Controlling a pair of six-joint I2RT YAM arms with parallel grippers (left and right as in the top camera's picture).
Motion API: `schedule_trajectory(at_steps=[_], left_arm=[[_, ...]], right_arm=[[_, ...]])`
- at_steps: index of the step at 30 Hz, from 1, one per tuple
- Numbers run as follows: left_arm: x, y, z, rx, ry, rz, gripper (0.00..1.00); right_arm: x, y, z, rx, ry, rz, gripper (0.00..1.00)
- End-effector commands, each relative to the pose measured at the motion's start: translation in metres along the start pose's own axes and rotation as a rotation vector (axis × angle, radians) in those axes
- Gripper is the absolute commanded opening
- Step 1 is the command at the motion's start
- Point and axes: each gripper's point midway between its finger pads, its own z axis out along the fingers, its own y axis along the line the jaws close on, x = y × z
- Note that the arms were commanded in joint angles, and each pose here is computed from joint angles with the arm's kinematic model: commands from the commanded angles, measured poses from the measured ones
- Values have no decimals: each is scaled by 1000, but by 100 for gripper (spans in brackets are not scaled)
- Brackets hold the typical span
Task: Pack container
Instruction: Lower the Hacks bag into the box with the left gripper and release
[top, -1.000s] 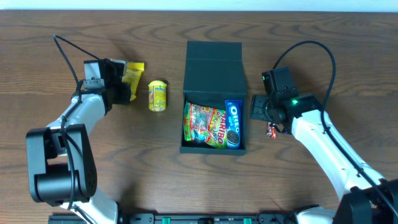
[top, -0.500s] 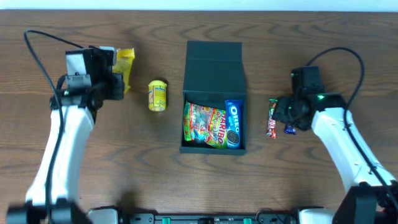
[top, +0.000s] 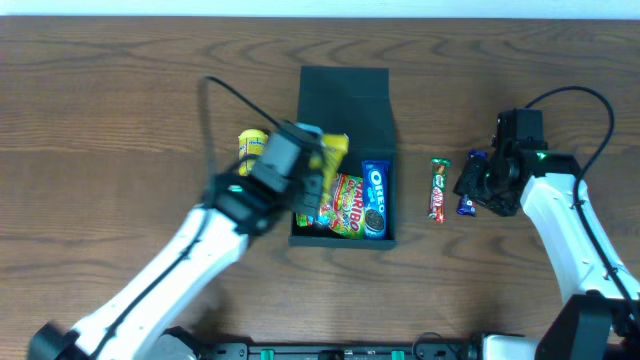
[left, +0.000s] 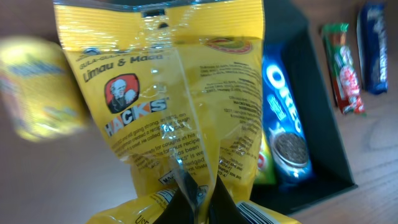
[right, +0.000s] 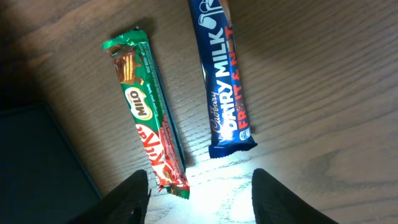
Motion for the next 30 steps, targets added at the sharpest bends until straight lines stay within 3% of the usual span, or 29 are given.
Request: schedule_trajectory(at_steps=[1, 10, 11, 12, 14, 15, 17, 18, 20, 25, 30], left_arm=[[11, -11, 20, -56, 30, -118, 6], [17, -16, 44, -76, 59, -145, 6], [18, -18, 44, -64, 63, -145, 9], [18, -22, 44, -38, 68, -121, 16], [13, -39, 39, 50, 59, -10, 16], [9, -42, 36, 65, 43, 12, 24], [-4, -42, 23, 56, -14, 44, 57], [-8, -40, 17, 51, -39, 59, 57], [-15, -37, 7, 32, -79, 93, 49], [-11, -31, 14, 1, -62, 116, 6], [21, -21, 57, -35, 82, 122, 6]], right_arm=[[-6, 1, -8, -17, -25, -8, 55], [-5, 2, -8, -20, -23, -8, 57], [-5, 2, -8, -20, -23, -8, 59], [-5, 2, -8, -20, -23, -8, 62], [-5, 2, -8, -20, -23, -8, 64], [-5, 2, -8, -20, -23, -8, 64], [-5, 2, -8, -20, -22, -8, 65], [-5, 3, -8, -24, -20, -8, 65], [-4, 5, -8, -36, -15, -8, 66], [-4, 5, -8, -36, -14, -8, 66], [-1, 4, -8, -32, -5, -13, 66]])
